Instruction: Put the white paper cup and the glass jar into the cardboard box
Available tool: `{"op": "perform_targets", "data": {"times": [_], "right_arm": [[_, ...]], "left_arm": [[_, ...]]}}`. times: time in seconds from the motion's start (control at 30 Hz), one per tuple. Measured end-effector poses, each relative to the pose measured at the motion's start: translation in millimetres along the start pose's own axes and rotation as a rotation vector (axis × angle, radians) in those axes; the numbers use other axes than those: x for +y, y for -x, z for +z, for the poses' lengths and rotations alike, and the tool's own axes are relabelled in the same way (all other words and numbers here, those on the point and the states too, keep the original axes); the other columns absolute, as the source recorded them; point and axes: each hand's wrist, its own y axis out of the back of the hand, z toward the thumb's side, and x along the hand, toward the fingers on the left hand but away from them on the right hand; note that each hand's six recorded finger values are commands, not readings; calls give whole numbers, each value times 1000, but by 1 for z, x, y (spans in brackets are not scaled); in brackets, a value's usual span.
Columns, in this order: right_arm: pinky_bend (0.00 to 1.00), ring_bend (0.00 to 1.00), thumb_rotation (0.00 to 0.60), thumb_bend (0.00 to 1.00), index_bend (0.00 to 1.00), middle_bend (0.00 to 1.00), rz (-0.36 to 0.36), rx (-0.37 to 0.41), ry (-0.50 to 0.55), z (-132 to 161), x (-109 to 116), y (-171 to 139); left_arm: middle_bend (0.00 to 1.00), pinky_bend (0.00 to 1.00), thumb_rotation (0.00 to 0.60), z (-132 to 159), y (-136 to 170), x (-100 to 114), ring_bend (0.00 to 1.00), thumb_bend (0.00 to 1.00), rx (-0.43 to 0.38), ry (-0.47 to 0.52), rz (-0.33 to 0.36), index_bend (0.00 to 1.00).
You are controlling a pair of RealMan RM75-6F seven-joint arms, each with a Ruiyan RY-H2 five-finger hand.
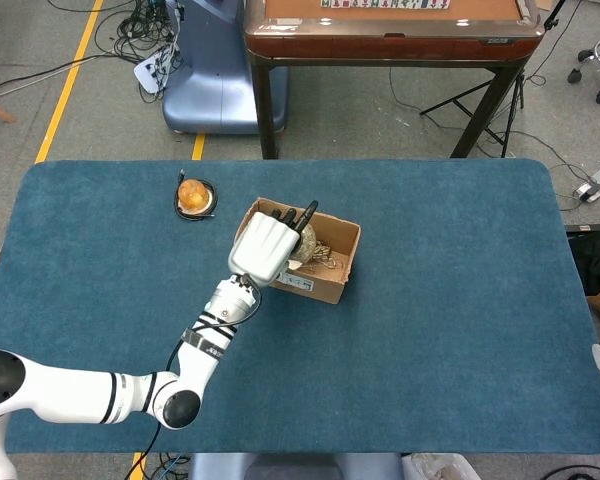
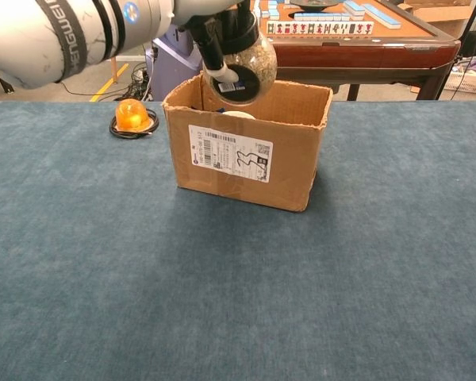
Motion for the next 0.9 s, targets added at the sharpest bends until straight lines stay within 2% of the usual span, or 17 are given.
{"op": "perform_targets", "data": {"times": [0.23, 0.53, 0.9], "right_arm": [[342, 371, 600, 331, 309, 418, 4, 4, -7, 1, -2, 0], [342, 371, 600, 332, 309, 418, 8, 0, -15, 2, -4, 2], [342, 371, 600, 331, 309, 418, 11, -8, -31, 3, -7, 2]], "left_arm": [[158, 591, 600, -1, 4, 2, 342, 107, 5, -7, 0, 0], [158, 591, 600, -10, 24, 5, 341, 107, 8, -46, 0, 0], [158, 591, 600, -48, 72, -1, 341, 107, 55, -118, -48, 0]]}}
